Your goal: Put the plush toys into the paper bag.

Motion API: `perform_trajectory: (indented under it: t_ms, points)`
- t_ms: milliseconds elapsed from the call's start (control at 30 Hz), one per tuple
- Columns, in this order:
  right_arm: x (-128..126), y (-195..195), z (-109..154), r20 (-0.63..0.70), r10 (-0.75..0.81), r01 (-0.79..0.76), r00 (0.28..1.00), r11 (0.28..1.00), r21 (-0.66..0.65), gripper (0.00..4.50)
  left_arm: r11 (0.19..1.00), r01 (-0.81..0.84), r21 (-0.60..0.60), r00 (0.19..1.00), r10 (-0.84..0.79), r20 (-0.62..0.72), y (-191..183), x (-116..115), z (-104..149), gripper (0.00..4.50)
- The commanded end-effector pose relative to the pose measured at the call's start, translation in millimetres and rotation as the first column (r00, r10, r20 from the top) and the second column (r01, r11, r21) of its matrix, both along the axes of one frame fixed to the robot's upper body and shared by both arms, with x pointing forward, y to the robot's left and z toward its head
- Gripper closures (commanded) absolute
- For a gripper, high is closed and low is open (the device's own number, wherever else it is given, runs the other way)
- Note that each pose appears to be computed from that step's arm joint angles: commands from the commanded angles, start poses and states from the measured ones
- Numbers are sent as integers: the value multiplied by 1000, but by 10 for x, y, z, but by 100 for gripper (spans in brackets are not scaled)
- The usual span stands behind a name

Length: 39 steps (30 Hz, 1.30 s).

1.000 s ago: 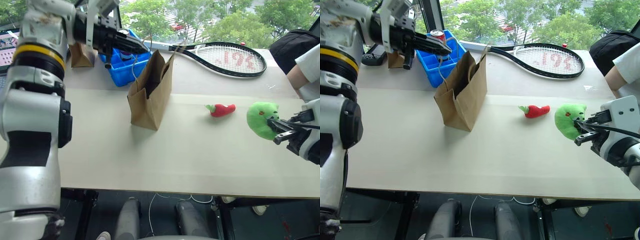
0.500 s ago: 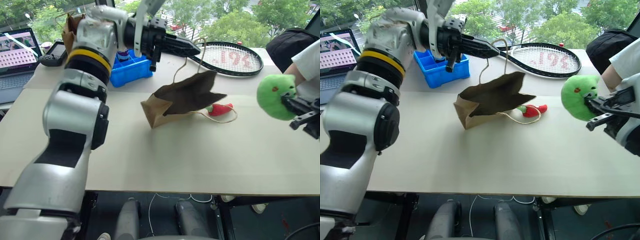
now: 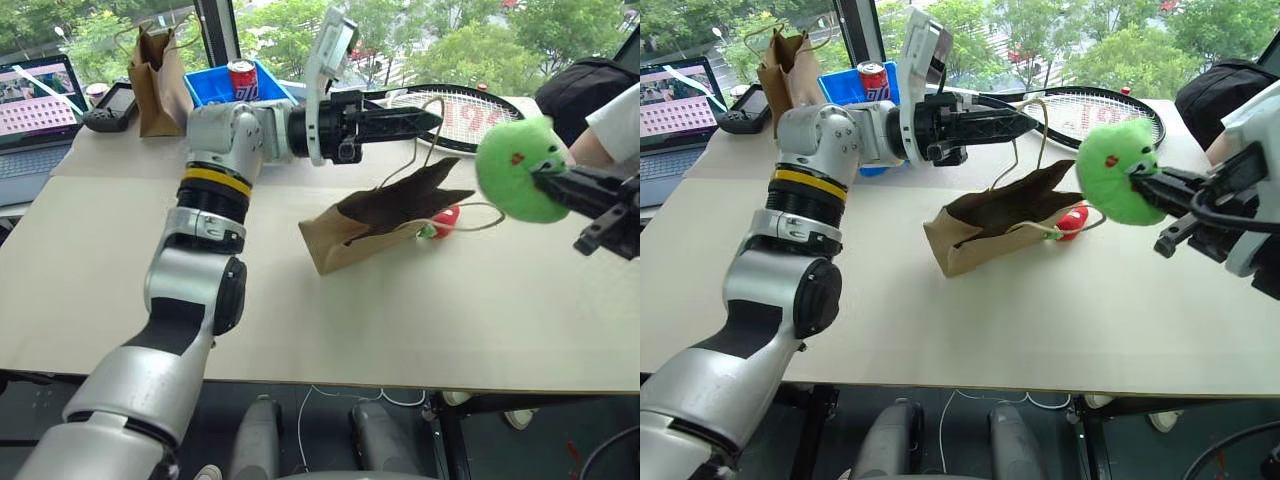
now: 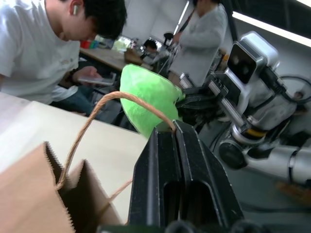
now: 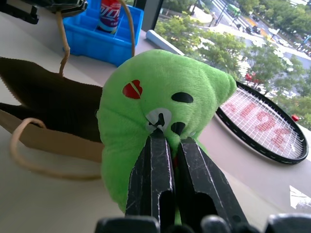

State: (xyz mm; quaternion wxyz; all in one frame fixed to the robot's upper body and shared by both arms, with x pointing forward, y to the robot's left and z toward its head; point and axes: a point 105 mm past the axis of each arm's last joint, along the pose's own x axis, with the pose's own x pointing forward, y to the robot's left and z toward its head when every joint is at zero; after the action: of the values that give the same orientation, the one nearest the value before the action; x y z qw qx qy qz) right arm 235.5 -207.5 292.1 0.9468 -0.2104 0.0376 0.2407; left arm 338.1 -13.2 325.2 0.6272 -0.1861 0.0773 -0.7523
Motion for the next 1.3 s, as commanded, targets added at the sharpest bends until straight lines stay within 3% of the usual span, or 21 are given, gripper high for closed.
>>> perform_trajectory:
  t_ms: [33, 233, 500, 800, 933, 1067, 1200, 1300]
  points:
    - [-81, 160, -58, -19, 70, -70, 997, 998, -4, 446, 998, 28, -63, 997, -33, -70, -41, -155, 181, 450]
    - [-88, 227, 34, 19, 79, -80, 997, 997, 4, 446, 993, 31, -114, 975, -55, -215, -129, -271, 145, 450]
    - [-68, 499, -697, -237, 137, -125, 962, 990, 67, 446, 987, -22, -159, 968, -18, -250, -122, -250, 242, 450]
    - [337, 868, -942, -203, 143, -108, 969, 978, 177, 446, 978, -68, -195, 974, 22, -226, 35, -176, 422, 450]
    - [691, 963, -1102, -179, 85, -60, 980, 988, 142, 446, 983, -65, -174, 967, 19, -253, 54, -189, 318, 450]
    - [837, 1067, -1251, -189, 84, -67, 978, 993, 97, 446, 985, -98, -144, 955, 52, -292, 106, -159, 187, 450]
    - [854, 1106, -1270, -181, 99, -91, 978, 995, 50, 446, 985, -147, -87, 938, 111, -328, 200, -119, -27, 450]
    - [727, 1251, -1212, -180, 200, -197, 963, 980, 35, 446, 982, -181, -44, 924, 155, -348, 269, -96, -185, 450]
